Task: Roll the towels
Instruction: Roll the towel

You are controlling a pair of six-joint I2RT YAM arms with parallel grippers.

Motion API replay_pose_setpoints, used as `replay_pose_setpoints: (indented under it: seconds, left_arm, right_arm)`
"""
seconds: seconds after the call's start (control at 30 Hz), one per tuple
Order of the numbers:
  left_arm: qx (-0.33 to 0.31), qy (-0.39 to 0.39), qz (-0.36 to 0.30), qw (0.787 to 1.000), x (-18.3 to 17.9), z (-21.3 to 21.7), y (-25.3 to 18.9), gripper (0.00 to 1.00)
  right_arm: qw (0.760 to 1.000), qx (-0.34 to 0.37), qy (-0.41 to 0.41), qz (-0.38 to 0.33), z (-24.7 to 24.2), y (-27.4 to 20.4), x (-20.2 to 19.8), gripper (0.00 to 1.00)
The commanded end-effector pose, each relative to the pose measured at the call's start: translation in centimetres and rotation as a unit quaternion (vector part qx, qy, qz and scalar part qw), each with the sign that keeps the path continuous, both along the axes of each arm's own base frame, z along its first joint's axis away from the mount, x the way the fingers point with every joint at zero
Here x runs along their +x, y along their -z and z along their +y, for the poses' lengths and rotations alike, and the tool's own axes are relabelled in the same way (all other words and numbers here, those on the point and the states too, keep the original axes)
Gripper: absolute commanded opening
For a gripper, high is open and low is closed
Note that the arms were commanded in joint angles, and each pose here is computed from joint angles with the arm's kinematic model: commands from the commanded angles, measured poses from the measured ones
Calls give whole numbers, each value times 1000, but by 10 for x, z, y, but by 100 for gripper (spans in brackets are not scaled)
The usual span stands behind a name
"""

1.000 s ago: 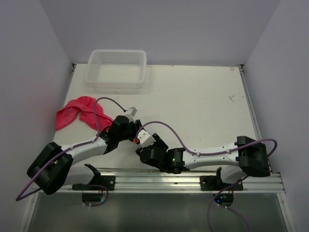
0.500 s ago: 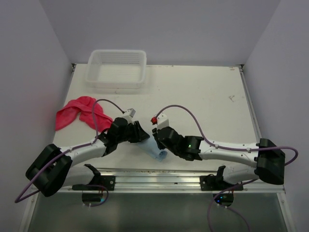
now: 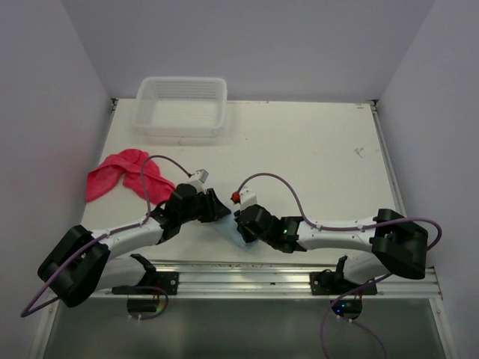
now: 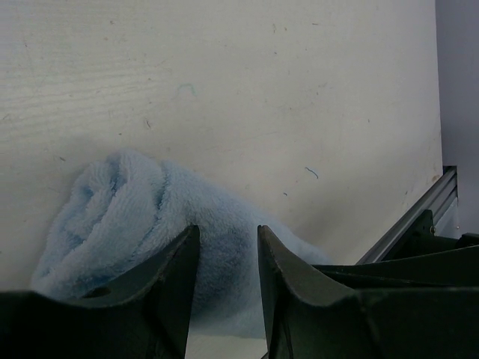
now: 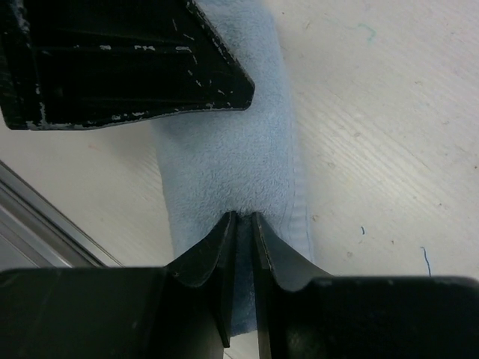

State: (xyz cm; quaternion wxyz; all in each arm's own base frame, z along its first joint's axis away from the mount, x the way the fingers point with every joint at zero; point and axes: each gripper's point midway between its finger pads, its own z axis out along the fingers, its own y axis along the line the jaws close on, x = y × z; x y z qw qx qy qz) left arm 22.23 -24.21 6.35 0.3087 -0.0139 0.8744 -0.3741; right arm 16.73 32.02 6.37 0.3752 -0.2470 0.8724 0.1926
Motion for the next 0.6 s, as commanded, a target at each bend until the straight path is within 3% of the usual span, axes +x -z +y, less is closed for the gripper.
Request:
replay_pose_setpoints:
  seconds: [0.0,0.17,0.3,0.43,0.57]
  left_arm:
    - [29,-13,20,999,-9,13,18,41]
    - [30,-18,21,999,-12,17,22,41]
    - [26,-17,18,999,-14,18,24,41]
    - [27,-13,15,999,-15,18,24,41]
    - [24,-13,9,1000,-14,17,21,41]
  right_arm:
    - [999,21,-22,24,13,2,-12,17]
    - [999,35,-32,11,17,-21,-13,23]
    - [998,59,-20,-12,13,-52,-4,49]
    - [998,58,-7,-13,10,-62,6,63]
    - [996,81,19,37,6,-50,20,67]
